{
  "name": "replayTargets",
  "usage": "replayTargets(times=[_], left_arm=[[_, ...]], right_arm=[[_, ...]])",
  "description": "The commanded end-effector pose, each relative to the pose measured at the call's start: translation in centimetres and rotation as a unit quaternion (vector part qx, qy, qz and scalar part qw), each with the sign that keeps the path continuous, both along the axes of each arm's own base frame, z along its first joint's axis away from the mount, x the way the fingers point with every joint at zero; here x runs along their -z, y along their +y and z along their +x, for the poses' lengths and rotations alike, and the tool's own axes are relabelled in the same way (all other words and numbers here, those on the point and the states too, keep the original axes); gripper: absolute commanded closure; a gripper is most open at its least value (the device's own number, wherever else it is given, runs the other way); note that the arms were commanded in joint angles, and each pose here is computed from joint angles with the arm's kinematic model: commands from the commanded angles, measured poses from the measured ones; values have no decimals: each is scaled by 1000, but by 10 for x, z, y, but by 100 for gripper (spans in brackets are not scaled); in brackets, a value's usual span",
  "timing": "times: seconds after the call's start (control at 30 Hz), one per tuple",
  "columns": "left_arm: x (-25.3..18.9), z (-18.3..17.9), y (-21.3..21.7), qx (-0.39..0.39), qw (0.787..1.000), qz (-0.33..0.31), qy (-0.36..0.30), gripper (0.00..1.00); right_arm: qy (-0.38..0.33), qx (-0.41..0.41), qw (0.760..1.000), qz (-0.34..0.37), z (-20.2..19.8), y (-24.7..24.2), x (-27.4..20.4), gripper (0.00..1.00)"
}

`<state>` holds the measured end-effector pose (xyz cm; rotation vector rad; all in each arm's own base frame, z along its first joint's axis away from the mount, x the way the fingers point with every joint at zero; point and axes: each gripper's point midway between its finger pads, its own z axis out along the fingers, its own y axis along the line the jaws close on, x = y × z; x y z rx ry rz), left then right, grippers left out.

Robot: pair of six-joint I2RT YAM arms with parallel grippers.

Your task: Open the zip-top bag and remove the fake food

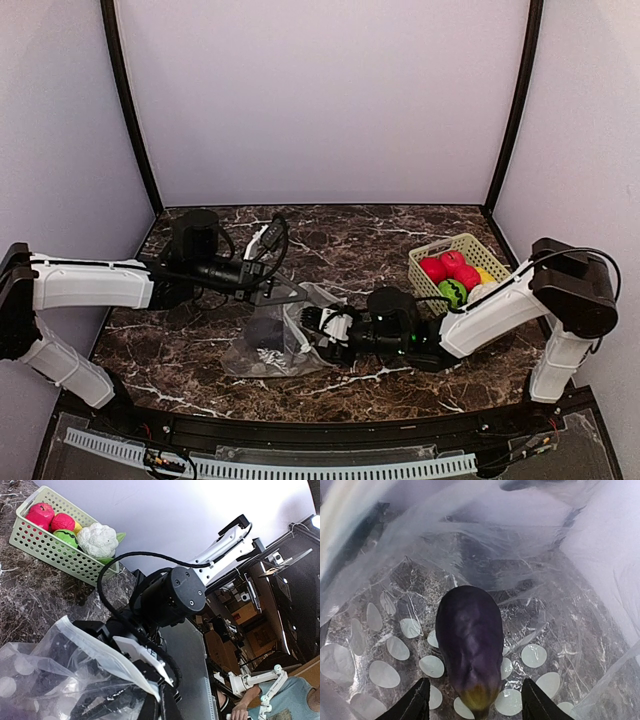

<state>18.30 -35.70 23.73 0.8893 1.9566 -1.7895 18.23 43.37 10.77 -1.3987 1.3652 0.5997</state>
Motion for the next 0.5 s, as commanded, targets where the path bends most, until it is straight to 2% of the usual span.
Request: replayTargets(times=[0.0,0.2,0.47], left_arm=[[-21,-8,2,25,999,-48,-7,99],[-16,-4,1,28,997,-69,6,99],[8,18,15,-33,998,-38,33,99]], right_arm=[[-9,-3,1000,-6,11,9,13,39],[-7,4,1000,-1,26,9,36,33],[20,-26,999,-23,18,13,62,39]])
